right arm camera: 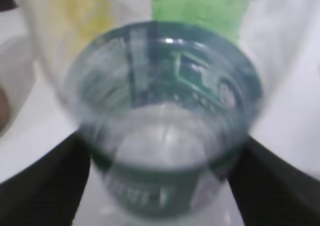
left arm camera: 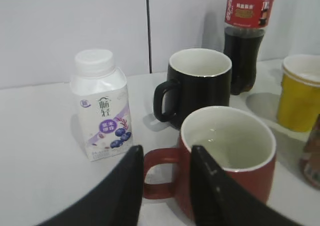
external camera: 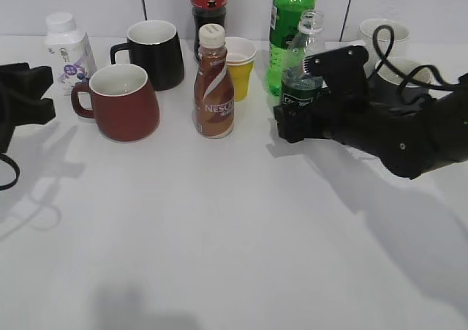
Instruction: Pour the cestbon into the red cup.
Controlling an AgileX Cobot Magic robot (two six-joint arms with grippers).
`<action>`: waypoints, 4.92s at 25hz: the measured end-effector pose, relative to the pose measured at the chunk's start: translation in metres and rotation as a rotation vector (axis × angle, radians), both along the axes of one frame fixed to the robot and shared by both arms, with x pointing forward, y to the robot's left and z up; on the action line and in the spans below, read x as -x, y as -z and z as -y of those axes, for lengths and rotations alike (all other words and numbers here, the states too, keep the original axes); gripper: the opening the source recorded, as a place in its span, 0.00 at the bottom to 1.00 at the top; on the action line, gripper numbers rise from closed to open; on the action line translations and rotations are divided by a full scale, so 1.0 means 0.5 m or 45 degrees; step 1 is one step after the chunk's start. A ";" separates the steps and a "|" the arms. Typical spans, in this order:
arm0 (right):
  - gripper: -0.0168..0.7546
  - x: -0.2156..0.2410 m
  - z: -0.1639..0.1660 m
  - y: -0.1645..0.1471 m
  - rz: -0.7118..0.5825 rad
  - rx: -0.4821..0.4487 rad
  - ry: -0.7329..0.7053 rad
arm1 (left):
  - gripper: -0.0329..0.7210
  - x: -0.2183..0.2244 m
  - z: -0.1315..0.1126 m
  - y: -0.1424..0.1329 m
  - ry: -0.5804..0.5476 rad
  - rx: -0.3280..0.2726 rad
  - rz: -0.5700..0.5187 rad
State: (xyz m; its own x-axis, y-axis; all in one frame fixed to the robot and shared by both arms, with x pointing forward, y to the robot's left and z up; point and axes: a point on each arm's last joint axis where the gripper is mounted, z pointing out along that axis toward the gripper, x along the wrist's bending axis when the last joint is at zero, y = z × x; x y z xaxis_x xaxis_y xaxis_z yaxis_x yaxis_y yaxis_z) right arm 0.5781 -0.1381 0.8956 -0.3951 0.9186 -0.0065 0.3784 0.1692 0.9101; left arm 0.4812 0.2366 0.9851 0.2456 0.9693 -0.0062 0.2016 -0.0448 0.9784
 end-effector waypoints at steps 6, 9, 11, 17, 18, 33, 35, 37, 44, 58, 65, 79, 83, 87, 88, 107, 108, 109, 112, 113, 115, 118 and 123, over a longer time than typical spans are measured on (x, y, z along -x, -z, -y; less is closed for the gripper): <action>0.84 0.024 0.009 -0.036 -0.144 0.001 0.015 | 0.37 0.015 -0.003 -0.018 -0.019 0.096 -0.047; 0.84 0.038 0.014 -0.053 -0.237 0.028 0.014 | 0.37 0.030 -0.002 -0.029 -0.010 0.086 -0.129; 0.84 0.046 0.017 -0.061 -0.291 0.049 0.011 | 0.37 0.038 0.001 -0.039 -0.004 0.077 -0.224; 0.82 0.088 0.033 -0.089 -0.528 0.152 -0.007 | 0.37 0.065 0.005 -0.095 0.007 0.026 -0.584; 0.81 0.096 0.036 -0.096 -0.562 0.166 -0.010 | 0.37 0.076 0.003 -0.100 0.010 0.007 -0.675; 0.72 0.305 0.119 -0.273 -0.975 0.253 -0.063 | 0.37 0.303 -0.054 -0.212 0.081 -0.075 -1.003; 0.72 0.346 0.134 -0.290 -0.961 0.209 -0.075 | 0.37 0.333 -0.065 -0.204 0.088 -0.088 -0.953; 0.72 0.389 0.153 -0.309 -0.917 0.186 -0.090 | 0.37 0.366 -0.078 -0.192 0.092 -0.101 -0.887; 0.72 0.529 0.220 -0.367 -0.632 0.078 -0.132 | 0.37 0.430 -0.106 -0.153 0.086 -0.111 -0.629; 0.72 0.637 0.286 -0.313 -0.312 0.036 -0.107 | 0.37 0.437 -0.112 -0.148 0.089 -0.150 -0.542; 0.72 0.637 0.287 -0.313 -0.307 0.038 -0.105 | 0.37 0.437 -0.112 -0.148 0.088 -0.151 -0.542; 0.72 0.631 0.299 -0.312 -0.251 0.152 -0.074 | 0.37 0.437 -0.112 -0.148 0.089 -0.161 -0.539; 0.72 0.630 0.301 -0.313 -0.240 0.174 -0.070 | 0.37 0.437 -0.112 -0.148 0.089 -0.161 -0.539; 0.72 0.631 0.297 -0.313 -0.249 0.152 -0.084 | 0.37 0.437 -0.112 -0.148 0.089 -0.161 -0.539; 0.72 0.632 0.295 -0.313 -0.255 0.134 -0.094 | 0.37 0.437 -0.112 -0.148 0.089 -0.161 -0.539; 0.72 0.631 0.298 -0.313 -0.263 0.109 0.011 | 0.37 0.504 -0.129 -0.152 -0.215 -0.057 -0.287; 0.72 0.631 0.298 -0.313 -0.262 0.105 0.024 | 0.37 0.504 -0.129 -0.151 -0.230 -0.056 -0.288; 0.72 0.632 0.300 -0.314 -0.258 0.101 0.049 | 0.37 0.504 -0.128 -0.151 -0.240 -0.055 -0.288; 0.72 0.642 0.308 -0.316 -0.210 0.069 0.205 | 0.37 0.504 -0.128 -0.151 -0.246 -0.053 -0.289; 0.72 0.648 0.311 -0.316 -0.184 0.054 0.279 | 0.37 0.504 -0.128 -0.151 -0.245 -0.053 -0.289; 0.72 0.664 0.315 -0.318 -0.123 0.032 0.381 | 0.37 0.504 -0.128 -0.151 -0.241 -0.054 -0.288; 0.72 0.687 0.316 -0.318 -0.029 0.010 0.460 | 0.37 0.504 -0.128 -0.151 -0.237 -0.054 -0.288; 0.72 0.690 0.316 -0.318 -0.016 0.007 0.466 | 0.37 0.505 -0.128 -0.152 -0.233 -0.054 -0.287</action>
State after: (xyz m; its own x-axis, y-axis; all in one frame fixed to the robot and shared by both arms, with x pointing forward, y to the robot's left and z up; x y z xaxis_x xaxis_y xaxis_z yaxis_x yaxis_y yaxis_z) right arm 0.2331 -0.2963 1.0548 -0.0406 0.9991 -0.0095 0.4258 0.0259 0.9045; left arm 0.2289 0.3008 1.0608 0.0637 0.9980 0.0009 0.4221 -0.0277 0.9061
